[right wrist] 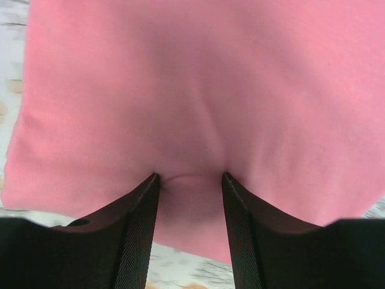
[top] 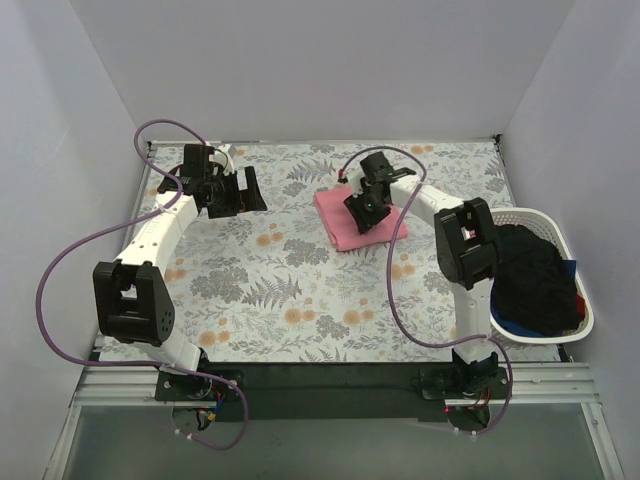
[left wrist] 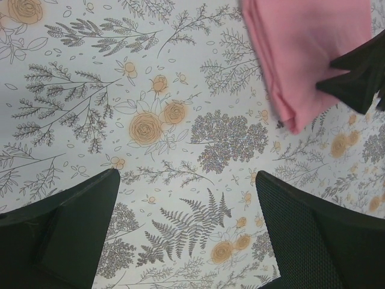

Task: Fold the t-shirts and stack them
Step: Neatly place the folded tshirt to the corner

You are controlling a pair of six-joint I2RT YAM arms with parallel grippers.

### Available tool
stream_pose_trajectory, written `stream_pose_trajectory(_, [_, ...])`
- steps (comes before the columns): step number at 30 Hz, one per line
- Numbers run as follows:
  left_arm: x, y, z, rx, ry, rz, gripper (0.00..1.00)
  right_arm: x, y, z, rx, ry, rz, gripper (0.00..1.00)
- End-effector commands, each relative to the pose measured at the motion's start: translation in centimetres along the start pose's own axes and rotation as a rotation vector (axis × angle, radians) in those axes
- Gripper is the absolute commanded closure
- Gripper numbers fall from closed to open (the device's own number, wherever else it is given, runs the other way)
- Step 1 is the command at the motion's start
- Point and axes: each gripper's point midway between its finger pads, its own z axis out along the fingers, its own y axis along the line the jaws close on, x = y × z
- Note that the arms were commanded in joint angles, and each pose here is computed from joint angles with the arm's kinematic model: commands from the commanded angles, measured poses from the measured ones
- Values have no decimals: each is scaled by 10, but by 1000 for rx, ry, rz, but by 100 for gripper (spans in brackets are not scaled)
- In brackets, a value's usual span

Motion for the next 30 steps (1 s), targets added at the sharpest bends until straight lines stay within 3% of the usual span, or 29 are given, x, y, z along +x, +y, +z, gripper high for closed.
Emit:
stream_pose_trajectory(1, [-6, -1, -12, -5, -31, 26, 3, 47, -64, 0, 71, 168, -49, 47])
stream_pose_trajectory(5, [-5, 1, -11, -12, -25, 30, 4, 58, -130, -5, 132, 173, -16, 45])
stream_pose_trajectory(14, [-4, 4, -11, -29, -19, 43, 4, 82, -226, -9, 250, 201, 90, 42])
stream_pose_trajectory(21, [-2, 6, -9, -37, -10, 41, 3, 108, -267, -17, 305, 193, 242, 41])
stream_pose_trajectory(30, [-2, 9, -9, -48, -4, 40, 3, 144, -286, -32, 309, 195, 398, 39])
